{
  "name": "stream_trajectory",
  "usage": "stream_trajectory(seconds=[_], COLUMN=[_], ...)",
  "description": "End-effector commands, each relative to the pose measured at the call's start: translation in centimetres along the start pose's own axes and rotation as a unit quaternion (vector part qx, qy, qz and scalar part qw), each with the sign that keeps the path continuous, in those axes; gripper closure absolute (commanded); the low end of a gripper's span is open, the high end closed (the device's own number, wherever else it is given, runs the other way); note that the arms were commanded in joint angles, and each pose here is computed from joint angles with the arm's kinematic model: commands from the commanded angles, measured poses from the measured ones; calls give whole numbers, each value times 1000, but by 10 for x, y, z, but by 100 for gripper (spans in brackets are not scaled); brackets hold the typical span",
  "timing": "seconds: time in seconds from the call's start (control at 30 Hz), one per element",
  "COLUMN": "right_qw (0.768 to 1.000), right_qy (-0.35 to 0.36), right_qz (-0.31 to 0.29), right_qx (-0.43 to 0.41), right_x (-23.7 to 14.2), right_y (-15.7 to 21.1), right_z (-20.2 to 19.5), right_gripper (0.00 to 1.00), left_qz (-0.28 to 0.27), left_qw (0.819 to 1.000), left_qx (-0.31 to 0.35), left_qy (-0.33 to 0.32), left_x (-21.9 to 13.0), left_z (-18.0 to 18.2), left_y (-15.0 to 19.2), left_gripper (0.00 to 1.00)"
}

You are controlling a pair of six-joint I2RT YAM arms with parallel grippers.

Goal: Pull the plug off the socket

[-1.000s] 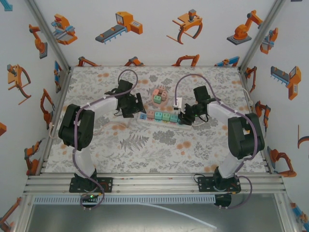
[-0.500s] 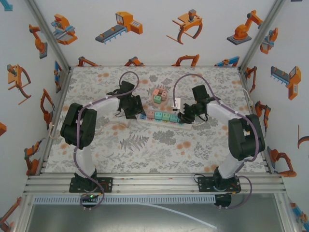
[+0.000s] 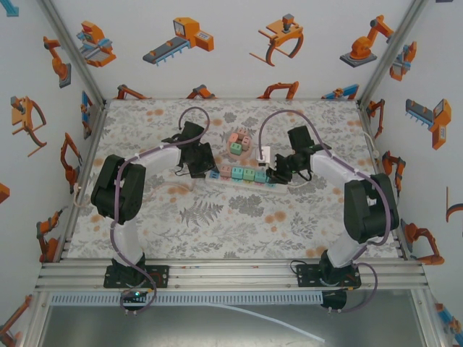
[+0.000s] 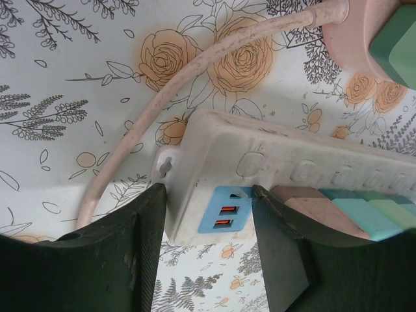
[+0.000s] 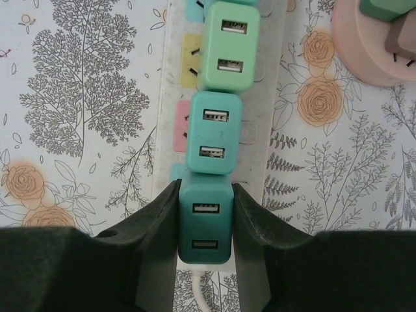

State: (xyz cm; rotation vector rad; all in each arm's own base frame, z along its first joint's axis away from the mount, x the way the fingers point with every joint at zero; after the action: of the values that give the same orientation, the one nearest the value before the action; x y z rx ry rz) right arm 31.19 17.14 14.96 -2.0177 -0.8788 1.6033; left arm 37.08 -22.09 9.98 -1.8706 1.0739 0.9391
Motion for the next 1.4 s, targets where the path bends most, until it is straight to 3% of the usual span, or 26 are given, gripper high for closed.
stream_trajectory(seconds=[0.0,0.2,0.5,0.73,0.8,0.9,1.0,1.17,1.27,1.37], right_qw=[998,997,988,960,939,887,799,689,639,607], right_qy=[28,35,101,224,275,349,405,391,377,357], right_qz=[-41,-40,-95,-166,-188,-227,-258,-328,-343,-352], right_qx=[-49,-55,-73,33,87,201,361,515,576,616], right_x=[-18,-23,-56,-95,-111,-137,-162,-172,-169,-162], right_y=[-31,-34,-68,-97,-102,-104,-95,-80,-67,-55], right_z=[-12,-12,-17,-31,-36,-44,-47,-24,-5,13], right_gripper=[77,77,78,88,89,92,92,93,96,98], left_qz=[36,26,-21,-93,-115,-151,-187,-189,-162,-141], left_qw=[991,992,998,995,992,977,949,880,839,790], left_qx=[-3,-2,15,34,44,89,146,281,349,403], left_qy=[-130,-122,-65,6,35,118,208,332,386,441], left_x=[23,16,-21,-79,-100,-135,-174,-229,-255,-277], left_z=[54,49,23,-7,-15,-34,-49,-67,-70,-70], left_y=[27,24,7,-12,-16,-15,-7,23,46,69], left_gripper=[47,47,44,41,40,37,33,24,19,13])
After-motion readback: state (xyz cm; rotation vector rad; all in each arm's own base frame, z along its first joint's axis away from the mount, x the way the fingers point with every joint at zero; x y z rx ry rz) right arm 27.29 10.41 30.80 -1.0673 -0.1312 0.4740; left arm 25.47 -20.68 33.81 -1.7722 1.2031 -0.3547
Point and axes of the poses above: each hand's point on the last joint's axis, 136 mm out from that joint toward the fingers, its own x axis out along the fingers, its own z axis along the line the jaws close on, y = z × x, the point moved 6 cm from there along -x, back along the fingers, and after that the axes turned 8 degrees about -x, right-handed, at the moved point
